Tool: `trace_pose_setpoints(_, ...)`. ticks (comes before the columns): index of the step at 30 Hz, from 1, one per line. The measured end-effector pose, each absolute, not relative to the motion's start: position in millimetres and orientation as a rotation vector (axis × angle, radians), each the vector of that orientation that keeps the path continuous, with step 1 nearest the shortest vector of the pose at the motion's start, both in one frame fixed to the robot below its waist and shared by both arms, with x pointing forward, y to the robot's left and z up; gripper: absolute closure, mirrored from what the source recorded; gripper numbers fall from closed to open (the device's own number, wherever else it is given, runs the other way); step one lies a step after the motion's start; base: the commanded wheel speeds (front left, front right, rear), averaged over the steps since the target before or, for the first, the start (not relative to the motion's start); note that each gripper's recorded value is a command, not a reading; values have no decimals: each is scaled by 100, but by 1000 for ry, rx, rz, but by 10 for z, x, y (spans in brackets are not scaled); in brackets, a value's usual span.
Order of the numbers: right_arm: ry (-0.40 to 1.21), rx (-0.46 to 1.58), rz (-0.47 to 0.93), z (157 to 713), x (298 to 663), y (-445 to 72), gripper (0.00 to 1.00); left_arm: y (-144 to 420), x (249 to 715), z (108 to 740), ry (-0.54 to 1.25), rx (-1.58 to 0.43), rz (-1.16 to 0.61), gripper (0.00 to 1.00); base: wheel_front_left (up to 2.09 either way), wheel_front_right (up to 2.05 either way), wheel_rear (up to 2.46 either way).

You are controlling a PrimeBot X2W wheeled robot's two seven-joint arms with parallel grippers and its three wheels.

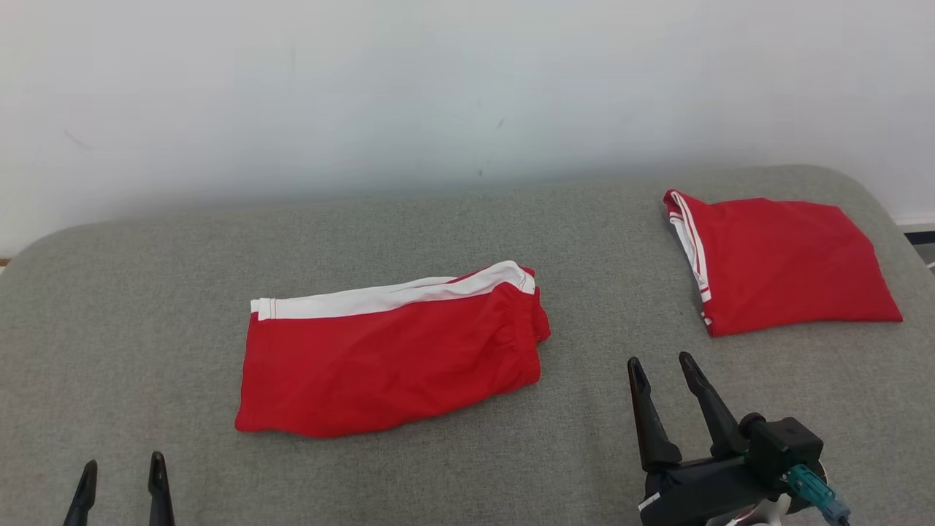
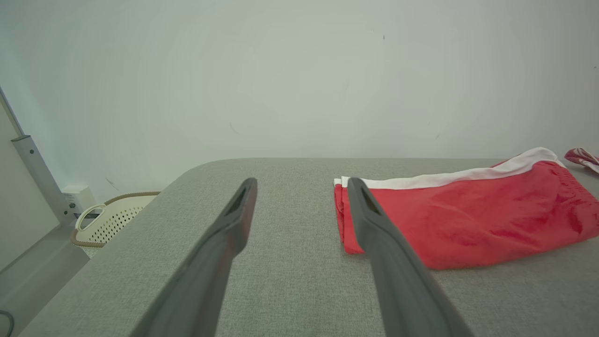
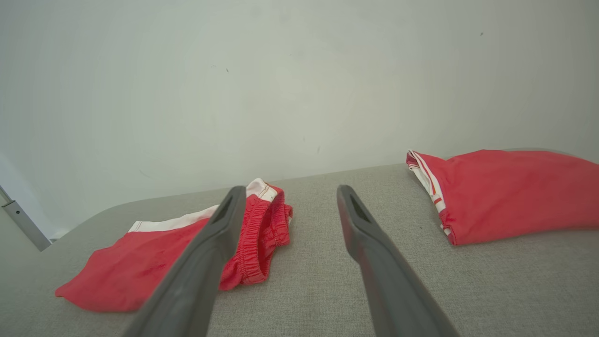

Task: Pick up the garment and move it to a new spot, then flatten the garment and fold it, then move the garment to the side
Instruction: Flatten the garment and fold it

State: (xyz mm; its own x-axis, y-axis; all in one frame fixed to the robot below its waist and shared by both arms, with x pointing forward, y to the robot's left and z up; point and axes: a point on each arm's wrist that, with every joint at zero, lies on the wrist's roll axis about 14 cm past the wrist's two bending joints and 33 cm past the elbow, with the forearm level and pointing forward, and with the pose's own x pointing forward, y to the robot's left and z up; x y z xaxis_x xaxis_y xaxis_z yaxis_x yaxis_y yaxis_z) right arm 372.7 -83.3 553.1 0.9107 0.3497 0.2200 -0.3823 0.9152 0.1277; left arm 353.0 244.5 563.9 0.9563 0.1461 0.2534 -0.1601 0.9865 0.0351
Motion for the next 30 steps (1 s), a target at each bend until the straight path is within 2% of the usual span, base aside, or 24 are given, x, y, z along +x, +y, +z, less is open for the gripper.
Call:
trace_pose_setpoints(21, -180, 161, 389, 5489, 3725, -807, 0, 2441, 3507, 5644, -254, 73, 157, 0, 0, 0, 0)
trace_pose_setpoints(30, -159, 110, 429, 5510, 3931, -696, 0, 2443, 3508, 5627, -249, 69, 159, 0, 0, 0, 0)
